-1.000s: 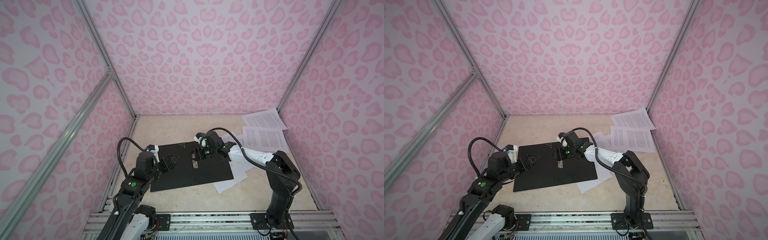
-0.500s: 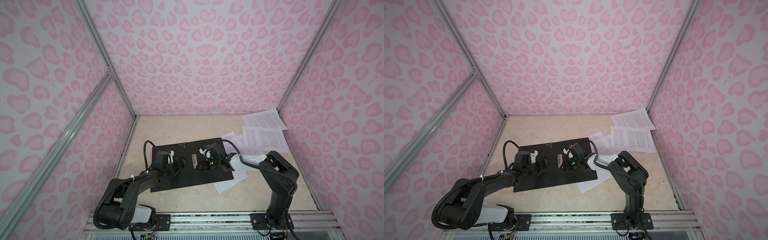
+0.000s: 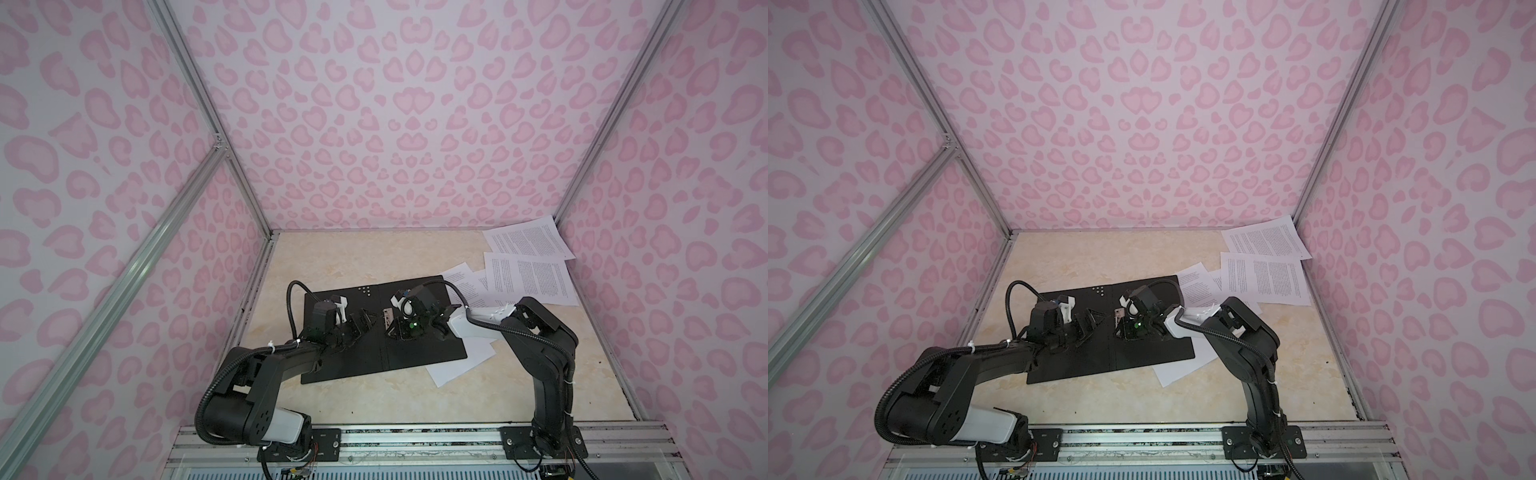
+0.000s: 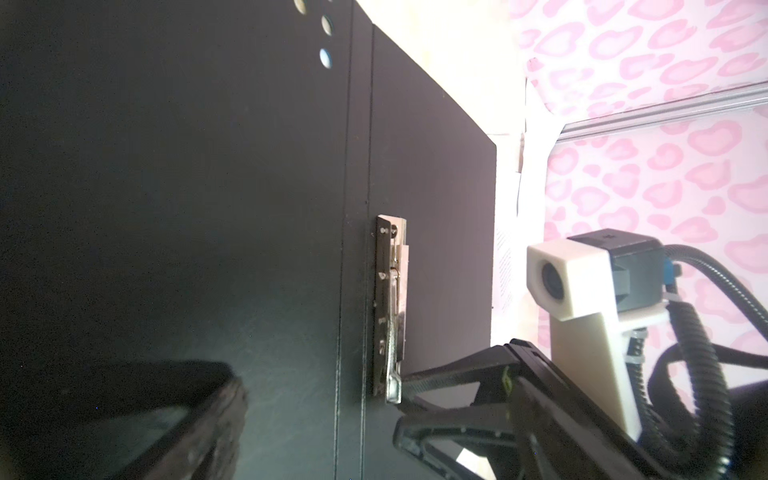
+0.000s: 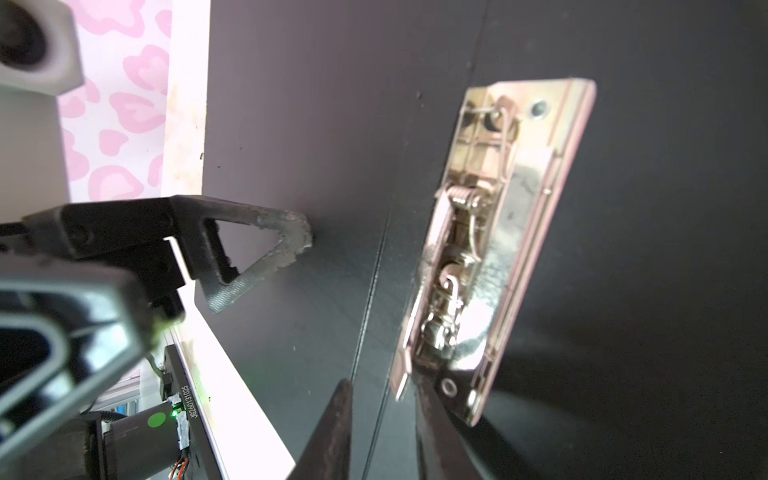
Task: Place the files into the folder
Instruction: 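Press the metal clip open with the left gripper while the right gripper withdraws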
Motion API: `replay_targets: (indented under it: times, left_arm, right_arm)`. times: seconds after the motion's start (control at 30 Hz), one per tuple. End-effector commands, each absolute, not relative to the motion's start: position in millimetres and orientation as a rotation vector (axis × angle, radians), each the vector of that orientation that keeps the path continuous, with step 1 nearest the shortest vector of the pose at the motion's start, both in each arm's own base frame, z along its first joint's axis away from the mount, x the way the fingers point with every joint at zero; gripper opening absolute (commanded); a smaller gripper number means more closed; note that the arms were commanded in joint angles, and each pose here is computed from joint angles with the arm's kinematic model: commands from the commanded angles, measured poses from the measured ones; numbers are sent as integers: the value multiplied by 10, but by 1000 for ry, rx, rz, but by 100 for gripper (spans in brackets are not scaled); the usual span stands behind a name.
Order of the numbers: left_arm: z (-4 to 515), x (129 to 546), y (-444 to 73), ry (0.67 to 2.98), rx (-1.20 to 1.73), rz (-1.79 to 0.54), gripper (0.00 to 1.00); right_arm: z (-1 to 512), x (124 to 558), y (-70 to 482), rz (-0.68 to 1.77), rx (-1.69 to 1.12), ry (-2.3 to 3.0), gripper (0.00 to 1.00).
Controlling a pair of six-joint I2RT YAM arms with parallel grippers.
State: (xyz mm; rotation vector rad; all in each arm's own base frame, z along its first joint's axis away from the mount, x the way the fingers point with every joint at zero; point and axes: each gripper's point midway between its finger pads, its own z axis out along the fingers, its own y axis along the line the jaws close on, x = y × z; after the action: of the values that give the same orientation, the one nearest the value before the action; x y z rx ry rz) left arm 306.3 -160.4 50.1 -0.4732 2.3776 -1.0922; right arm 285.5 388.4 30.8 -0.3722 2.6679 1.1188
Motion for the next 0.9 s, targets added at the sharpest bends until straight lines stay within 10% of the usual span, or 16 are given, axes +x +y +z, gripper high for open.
replay_targets:
  times: [0.0, 0.87]
  left_arm:
    - [236, 2899, -1410, 2491, -567, -930, 100]
    - [45, 2882, -1284, 2549, -619, -805, 100]
  right_arm:
    - [289, 2916, 3907, 1122, -334, 2658, 20]
    - [-344, 2900, 3318, 921, -201, 2793, 0]
